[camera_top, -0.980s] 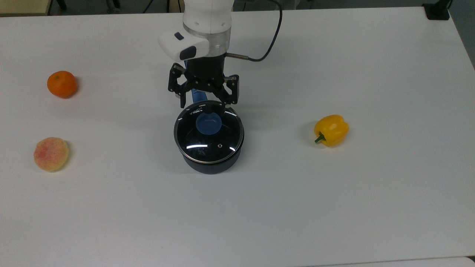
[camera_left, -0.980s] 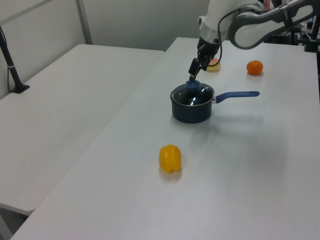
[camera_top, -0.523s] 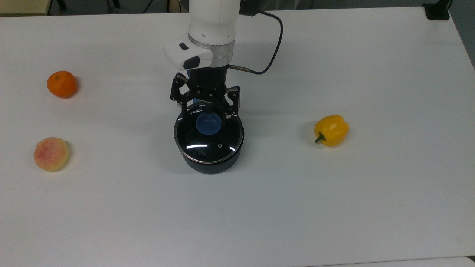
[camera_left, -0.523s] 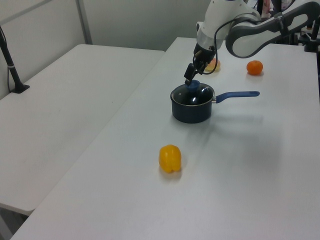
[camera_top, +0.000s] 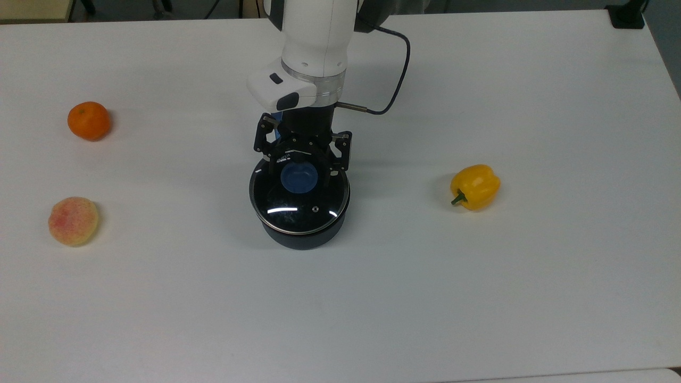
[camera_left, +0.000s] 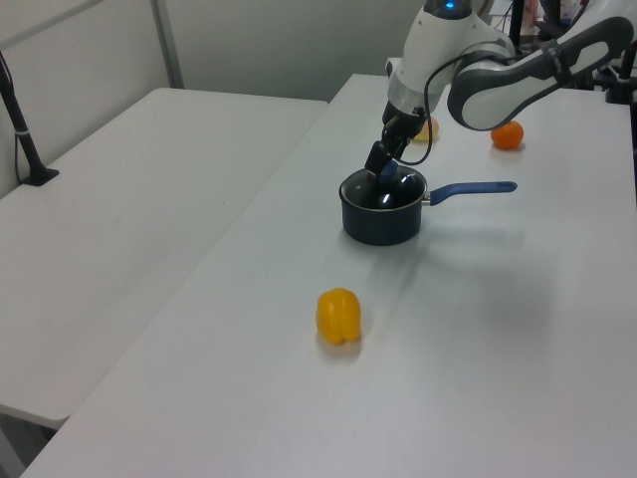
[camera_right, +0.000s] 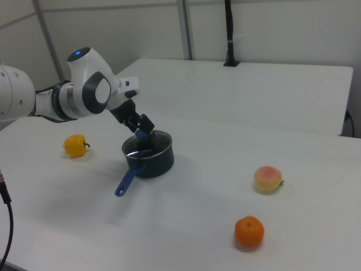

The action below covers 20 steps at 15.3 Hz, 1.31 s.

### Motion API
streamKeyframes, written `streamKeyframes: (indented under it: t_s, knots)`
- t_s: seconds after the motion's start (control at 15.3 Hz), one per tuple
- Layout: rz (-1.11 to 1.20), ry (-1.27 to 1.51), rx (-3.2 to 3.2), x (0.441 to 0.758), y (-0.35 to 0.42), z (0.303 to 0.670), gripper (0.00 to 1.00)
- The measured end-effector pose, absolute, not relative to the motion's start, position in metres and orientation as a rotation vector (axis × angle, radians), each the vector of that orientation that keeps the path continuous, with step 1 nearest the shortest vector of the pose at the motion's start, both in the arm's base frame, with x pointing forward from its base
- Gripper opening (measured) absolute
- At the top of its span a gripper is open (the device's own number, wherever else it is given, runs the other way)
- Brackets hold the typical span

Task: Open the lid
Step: 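Close the gripper on the blue lid knob, then lift the glass lid up off the saucepan rim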

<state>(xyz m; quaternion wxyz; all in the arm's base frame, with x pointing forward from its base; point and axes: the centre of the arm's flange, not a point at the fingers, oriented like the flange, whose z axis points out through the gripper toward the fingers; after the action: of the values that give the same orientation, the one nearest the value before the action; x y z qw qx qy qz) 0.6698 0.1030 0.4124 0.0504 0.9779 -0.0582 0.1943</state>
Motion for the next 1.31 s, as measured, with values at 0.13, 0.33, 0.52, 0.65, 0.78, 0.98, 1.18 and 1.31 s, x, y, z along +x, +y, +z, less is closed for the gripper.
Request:
streamKeyframes:
  t_s: [0.13, 0.33, 0.52, 0.65, 0.78, 0.98, 1.18, 1.31]
  knots:
    - [0.596, -0.169, 2.973, 0.67, 0.103, 0.411, 0.86]
    - [0.597, -0.169, 2.971, 0.669, 0.103, 0.409, 0.66]
    - [0.598, -0.172, 2.971, 0.669, 0.103, 0.41, 0.66]
    - [0.604, -0.182, 2.97, 0.669, 0.1, 0.413, 0.66]
    - [0.62, -0.191, 2.968, 0.667, 0.096, 0.421, 0.66]
    - [0.667, -0.203, 2.965, 0.658, 0.094, 0.447, 0.66]
    - [0.672, -0.22, 2.958, 0.642, 0.09, 0.477, 0.66]
    - [0.64, -0.238, 2.95, 0.627, 0.085, 0.498, 0.66]
